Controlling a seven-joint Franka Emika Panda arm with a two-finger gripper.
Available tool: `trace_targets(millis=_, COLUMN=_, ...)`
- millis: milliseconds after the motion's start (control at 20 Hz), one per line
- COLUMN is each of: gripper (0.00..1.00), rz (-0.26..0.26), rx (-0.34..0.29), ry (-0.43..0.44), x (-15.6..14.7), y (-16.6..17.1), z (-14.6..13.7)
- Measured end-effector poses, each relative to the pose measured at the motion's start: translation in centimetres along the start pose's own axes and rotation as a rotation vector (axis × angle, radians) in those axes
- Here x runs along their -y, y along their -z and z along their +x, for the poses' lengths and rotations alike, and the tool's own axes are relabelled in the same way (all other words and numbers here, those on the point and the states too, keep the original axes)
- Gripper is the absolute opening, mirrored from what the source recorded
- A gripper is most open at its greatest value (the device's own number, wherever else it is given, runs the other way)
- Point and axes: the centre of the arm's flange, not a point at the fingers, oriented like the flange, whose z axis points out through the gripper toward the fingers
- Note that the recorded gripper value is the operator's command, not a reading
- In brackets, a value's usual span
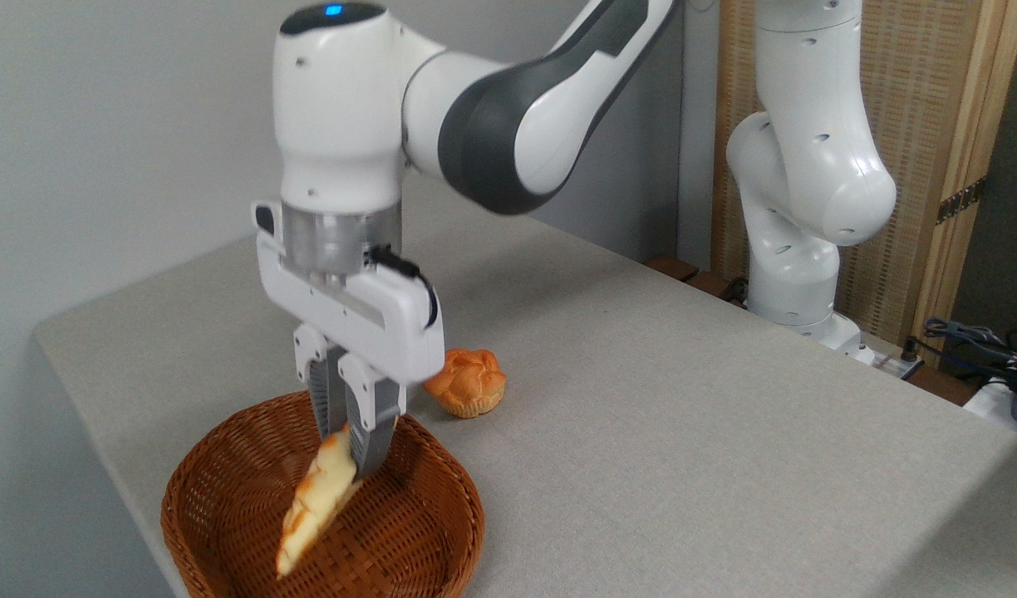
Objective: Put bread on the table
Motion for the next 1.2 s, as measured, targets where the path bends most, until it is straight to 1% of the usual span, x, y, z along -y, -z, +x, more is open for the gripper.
trace_targets(millis=100, gripper=0.37, rz=0.002, rx=-0.016, ry=0.001, x=0.0, y=1.2, z=-0.1)
trace_targets(millis=200, gripper=0.37, rz=-0.014, rx=-0.013, ry=0.003, x=-0.2, y=2.4, z=-0.6)
trace_targets(millis=350, gripper=0.37, rz=-0.052, rx=0.013, ry=-0.008, x=-0.5, y=3.5, z=-1.4)
trace_targets(millis=550, gripper=0.37, rz=-0.125, rx=0.072, ry=-0.041, x=-1.1, y=4.9, z=-3.2)
trace_targets(millis=750, gripper=0.37, rz=-0.176, rx=0.114, ry=-0.076, x=-1.6, y=5.2, z=-4.3)
trace_targets(millis=950, gripper=0.37, rz=-0.231, rx=0.161, ry=-0.125, x=-2.1, y=4.8, z=-5.2)
trace_targets(millis=1050, gripper=0.41, rz=-0.253, rx=0.180, ry=-0.140, x=-2.3, y=4.5, z=-5.6)
trace_targets(millis=1200, gripper=0.42, rz=-0.275, rx=0.201, ry=-0.143, x=-2.3, y=4.1, z=-6.2)
